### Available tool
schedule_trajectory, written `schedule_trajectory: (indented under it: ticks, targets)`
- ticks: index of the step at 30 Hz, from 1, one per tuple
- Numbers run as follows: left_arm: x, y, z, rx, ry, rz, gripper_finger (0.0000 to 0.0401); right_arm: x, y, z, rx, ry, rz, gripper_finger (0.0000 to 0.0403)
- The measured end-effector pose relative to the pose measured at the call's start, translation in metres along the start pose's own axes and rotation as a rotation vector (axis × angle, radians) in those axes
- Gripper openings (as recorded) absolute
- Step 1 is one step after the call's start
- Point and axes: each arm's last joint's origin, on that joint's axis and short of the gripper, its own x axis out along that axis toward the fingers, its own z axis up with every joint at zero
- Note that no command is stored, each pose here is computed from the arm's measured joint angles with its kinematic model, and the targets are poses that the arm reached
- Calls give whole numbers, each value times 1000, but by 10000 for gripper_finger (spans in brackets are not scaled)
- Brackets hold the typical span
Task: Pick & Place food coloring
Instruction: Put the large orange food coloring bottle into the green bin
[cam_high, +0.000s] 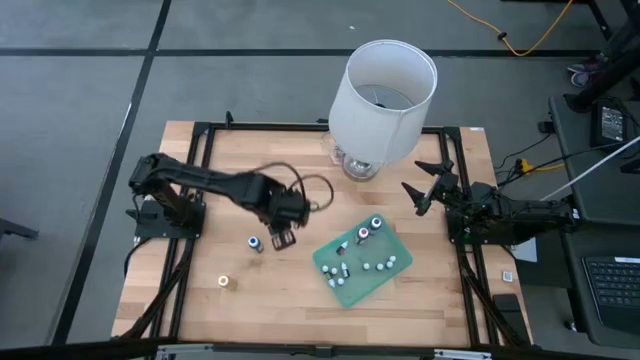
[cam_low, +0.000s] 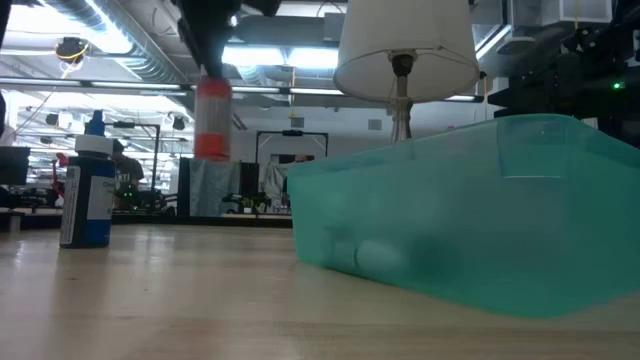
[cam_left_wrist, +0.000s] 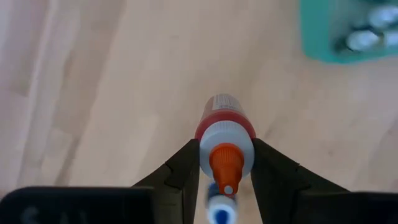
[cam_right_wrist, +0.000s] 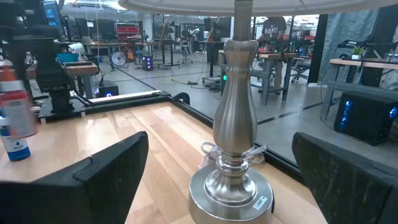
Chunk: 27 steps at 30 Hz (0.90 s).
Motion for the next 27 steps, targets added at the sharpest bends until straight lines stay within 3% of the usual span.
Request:
schedule_trajectory:
  ticks: [7, 21, 27]
  targets:
    - [-6, -36, 10, 66, -17, -22, 112, 0, 0, 0, 0, 0, 0, 397]
    - [4, -74, 83, 121, -71, -56, 112, 0, 0, 0, 0, 1, 0, 397]
    - [19, -85, 101, 119, -76, -108, 112, 0, 0, 0, 0, 0, 0, 397]
